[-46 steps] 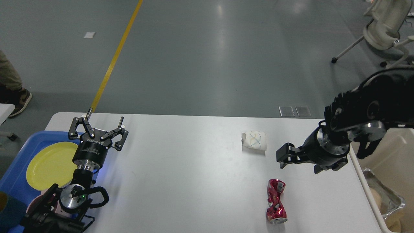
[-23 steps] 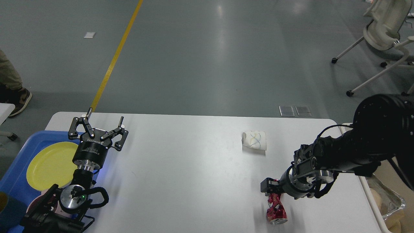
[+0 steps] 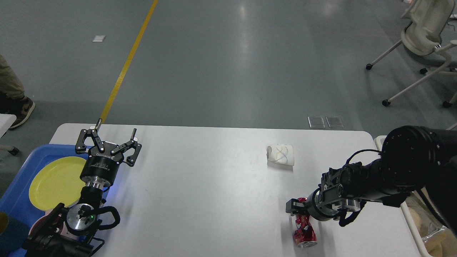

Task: Tidy desktop
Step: 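Lower the right gripper onto the red can and grasp it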

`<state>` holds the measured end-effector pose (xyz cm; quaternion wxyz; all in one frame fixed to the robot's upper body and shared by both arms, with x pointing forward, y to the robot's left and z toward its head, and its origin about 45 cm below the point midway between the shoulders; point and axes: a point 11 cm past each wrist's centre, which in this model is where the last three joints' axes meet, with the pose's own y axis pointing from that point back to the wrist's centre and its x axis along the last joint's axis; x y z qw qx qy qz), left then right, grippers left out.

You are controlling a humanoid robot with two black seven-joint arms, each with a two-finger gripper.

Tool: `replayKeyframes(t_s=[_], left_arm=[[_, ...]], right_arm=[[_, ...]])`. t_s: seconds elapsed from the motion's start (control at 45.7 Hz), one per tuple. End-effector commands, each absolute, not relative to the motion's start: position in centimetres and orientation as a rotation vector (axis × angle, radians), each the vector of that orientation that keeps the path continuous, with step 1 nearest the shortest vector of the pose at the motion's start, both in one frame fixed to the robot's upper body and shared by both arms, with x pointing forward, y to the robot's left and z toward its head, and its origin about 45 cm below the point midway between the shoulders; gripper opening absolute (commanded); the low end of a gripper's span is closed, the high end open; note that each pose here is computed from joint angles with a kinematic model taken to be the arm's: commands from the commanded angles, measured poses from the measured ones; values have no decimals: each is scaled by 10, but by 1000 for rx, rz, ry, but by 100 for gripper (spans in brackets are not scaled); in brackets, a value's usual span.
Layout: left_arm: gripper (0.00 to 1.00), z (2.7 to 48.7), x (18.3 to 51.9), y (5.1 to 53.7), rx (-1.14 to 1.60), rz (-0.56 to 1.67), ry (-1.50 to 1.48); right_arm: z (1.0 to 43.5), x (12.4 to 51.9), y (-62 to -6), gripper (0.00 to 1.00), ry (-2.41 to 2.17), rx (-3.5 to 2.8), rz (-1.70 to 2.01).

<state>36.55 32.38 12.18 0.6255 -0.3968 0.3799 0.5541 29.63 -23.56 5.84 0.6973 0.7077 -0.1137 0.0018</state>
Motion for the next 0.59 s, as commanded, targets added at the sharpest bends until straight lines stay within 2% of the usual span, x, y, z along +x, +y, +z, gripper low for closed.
replayKeyframes(t_s=[0.0,0.197,0.285,0.372,0.438,0.504,0.569], left_arm=[[96,122,365,324,-910,1271,872],[96,122,366,324,-911,1272,871],[96,122,365,324,-910,1271,872],[96,122,366,324,-911,1272,871],[96,122,365,324,-909,1272,871],[96,122,366,324,-911,1272,871],[96,122,365,324,-910,1271,872]], right_arm=[[60,300,-232,80,-305,1592,-34],[52,299,-228,77,-307,1596,-34],[51,298,-229,66,-303,1594,-35],[50,297,-230,51,-301,1591,-38],[50,297,-231,31,-304,1587,-43],[50,296,-231,18,-302,1580,-46],[49,293,-231,0,-286,1576,-57]])
